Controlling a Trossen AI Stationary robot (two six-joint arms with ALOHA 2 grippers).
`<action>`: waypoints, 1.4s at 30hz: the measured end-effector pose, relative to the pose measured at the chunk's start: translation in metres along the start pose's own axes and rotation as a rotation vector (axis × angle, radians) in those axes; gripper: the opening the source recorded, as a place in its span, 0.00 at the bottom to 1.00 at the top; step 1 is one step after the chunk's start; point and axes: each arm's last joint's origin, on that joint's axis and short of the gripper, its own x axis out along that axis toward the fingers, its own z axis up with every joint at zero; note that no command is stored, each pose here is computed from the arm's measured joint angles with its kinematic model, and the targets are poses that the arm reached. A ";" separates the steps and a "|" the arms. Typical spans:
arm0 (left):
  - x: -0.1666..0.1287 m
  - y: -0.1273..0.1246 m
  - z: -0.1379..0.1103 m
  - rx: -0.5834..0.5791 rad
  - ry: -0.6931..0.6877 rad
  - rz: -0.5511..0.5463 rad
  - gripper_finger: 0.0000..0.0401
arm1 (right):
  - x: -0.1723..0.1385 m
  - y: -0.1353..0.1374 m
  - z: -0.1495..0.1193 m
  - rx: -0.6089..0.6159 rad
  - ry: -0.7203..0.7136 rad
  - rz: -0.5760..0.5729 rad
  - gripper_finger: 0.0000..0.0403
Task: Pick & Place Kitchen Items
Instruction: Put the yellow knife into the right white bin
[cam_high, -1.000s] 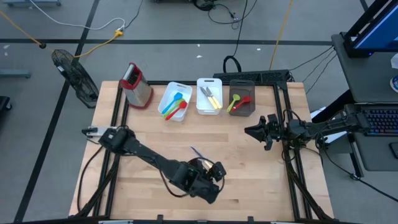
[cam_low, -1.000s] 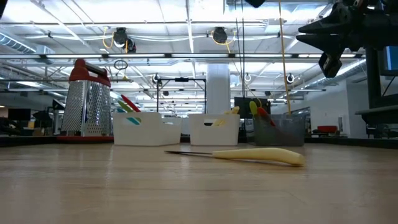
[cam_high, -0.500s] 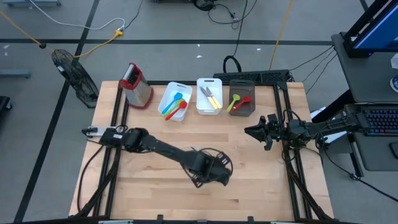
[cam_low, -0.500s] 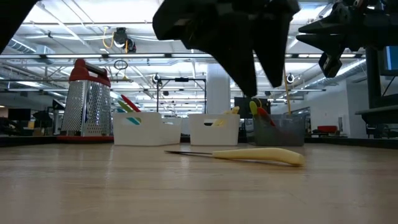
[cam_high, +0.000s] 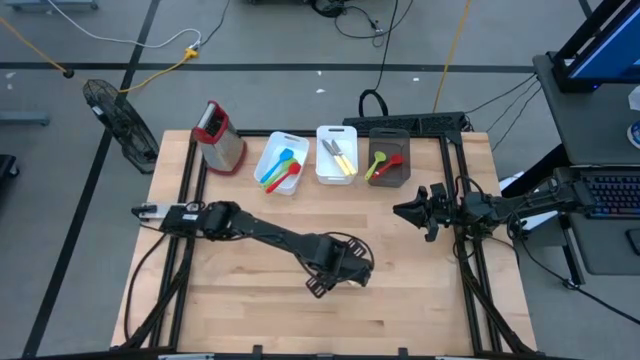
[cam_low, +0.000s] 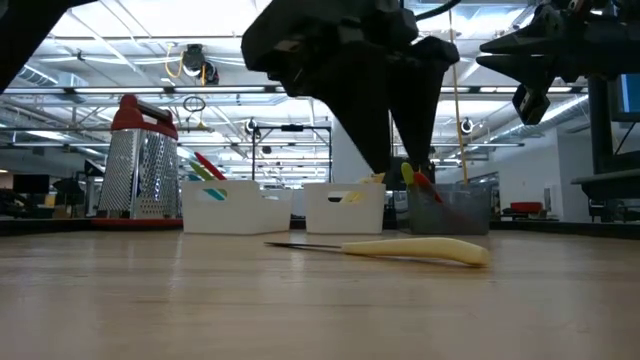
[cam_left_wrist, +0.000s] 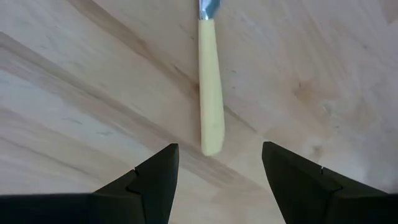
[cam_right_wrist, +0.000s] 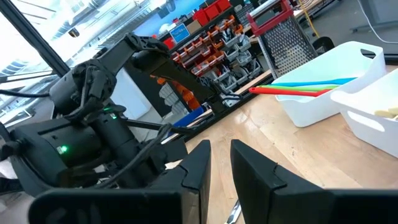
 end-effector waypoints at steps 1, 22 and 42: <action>0.001 0.000 0.000 0.000 0.001 0.001 0.59 | 0.000 0.000 0.000 0.000 0.000 0.000 0.14; 0.075 -0.003 -0.008 -0.041 0.104 0.099 0.59 | 0.000 0.000 0.000 0.001 -0.001 0.003 0.14; 0.107 0.004 -0.017 0.038 0.203 0.125 0.03 | -0.001 0.000 0.001 -0.001 -0.005 0.004 0.14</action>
